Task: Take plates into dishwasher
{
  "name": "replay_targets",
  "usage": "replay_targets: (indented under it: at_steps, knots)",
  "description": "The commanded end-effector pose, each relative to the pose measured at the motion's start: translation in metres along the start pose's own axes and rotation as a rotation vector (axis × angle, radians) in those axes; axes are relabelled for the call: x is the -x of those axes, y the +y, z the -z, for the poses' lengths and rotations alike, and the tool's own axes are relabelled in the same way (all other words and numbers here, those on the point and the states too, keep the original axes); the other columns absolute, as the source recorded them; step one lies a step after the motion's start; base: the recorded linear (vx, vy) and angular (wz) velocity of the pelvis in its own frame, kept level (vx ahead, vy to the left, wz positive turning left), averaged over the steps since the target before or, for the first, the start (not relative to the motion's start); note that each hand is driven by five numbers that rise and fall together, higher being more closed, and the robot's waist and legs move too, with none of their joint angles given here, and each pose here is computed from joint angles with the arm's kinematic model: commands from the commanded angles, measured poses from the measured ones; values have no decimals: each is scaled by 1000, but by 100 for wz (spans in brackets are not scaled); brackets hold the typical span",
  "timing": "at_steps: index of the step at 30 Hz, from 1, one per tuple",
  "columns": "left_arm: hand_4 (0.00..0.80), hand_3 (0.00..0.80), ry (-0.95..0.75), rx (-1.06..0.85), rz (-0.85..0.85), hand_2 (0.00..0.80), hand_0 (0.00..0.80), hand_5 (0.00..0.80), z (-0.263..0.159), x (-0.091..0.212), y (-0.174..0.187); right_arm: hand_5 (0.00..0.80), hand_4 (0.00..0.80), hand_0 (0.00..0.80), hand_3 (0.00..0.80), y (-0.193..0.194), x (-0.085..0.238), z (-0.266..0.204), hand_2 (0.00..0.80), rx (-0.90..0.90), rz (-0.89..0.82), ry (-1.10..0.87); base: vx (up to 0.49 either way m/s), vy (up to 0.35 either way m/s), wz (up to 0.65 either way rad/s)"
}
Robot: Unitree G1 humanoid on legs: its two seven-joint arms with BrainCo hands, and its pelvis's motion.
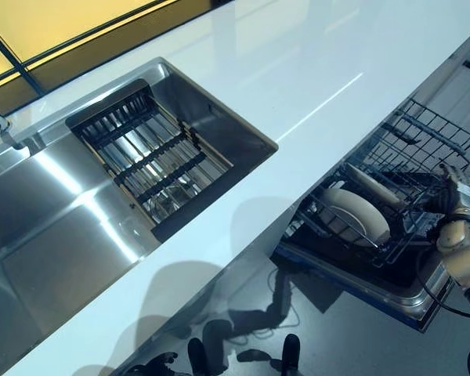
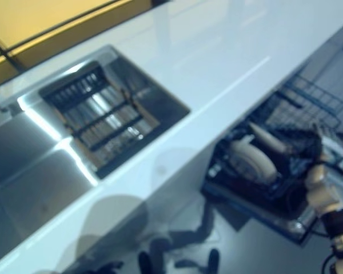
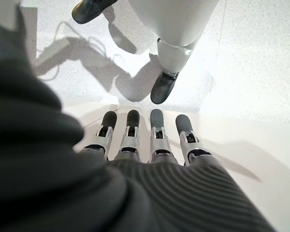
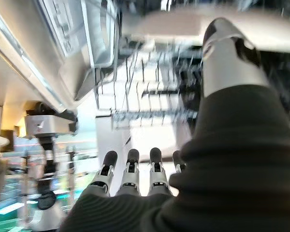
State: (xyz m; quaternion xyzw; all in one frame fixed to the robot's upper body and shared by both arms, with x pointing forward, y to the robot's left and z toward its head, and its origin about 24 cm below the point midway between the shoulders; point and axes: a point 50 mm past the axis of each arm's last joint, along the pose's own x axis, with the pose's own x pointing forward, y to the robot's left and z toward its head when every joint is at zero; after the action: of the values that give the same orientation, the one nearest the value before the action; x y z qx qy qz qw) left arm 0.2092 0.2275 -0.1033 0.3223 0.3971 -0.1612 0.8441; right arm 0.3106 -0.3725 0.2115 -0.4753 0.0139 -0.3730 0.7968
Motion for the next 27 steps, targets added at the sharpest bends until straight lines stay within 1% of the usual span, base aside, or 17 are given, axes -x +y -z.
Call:
replay_targets:
  at_steps: [1,3,4,5,7,9,14,16,20,22,24,27]
  knots:
    - [0,0,89,8,16,0,0,0,31,5,-14,0,0,0,0,-15,1,5,0,-121,117,9,63,52,-7]
    - [0,0,102,21,20,0,0,0,36,6,-20,0,0,0,0,-8,9,22,0,-283,125,96,76,56,-5]
    - [0,0,111,30,21,0,0,0,39,7,-23,0,0,0,0,-2,15,33,0,-391,113,151,66,45,-5]
    - [0,0,112,29,22,0,0,0,39,7,-23,0,0,0,0,-1,16,34,0,-397,112,157,81,53,-13]
    - [0,0,126,45,24,0,0,0,43,7,-26,0,0,0,0,11,26,52,0,-572,68,256,82,47,-17]
    - [0,0,133,50,24,0,0,0,44,7,-27,0,0,0,0,18,31,61,0,-643,42,312,54,21,-7]
    - [0,0,157,64,33,0,0,0,51,9,-30,0,0,0,0,44,54,93,0,-925,-38,499,65,5,-10]
    - [0,0,161,69,36,0,0,0,52,9,-31,0,0,0,0,52,60,98,0,-1014,-59,549,54,-2,-11]
    - [0,0,168,75,51,0,0,0,55,10,-36,0,0,0,0,70,77,113,0,-1295,-45,693,49,1,-4]
    - [0,0,164,75,57,0,0,0,54,10,-38,0,0,0,0,75,81,116,0,-1362,-39,723,8,5,-2]
    - [0,0,154,75,71,0,0,0,51,8,-42,0,0,0,0,86,90,121,0,-1469,-57,816,14,43,0]
    - [0,0,139,69,86,0,0,0,48,7,-46,0,0,0,0,90,93,124,0,-1586,-56,844,4,40,0]
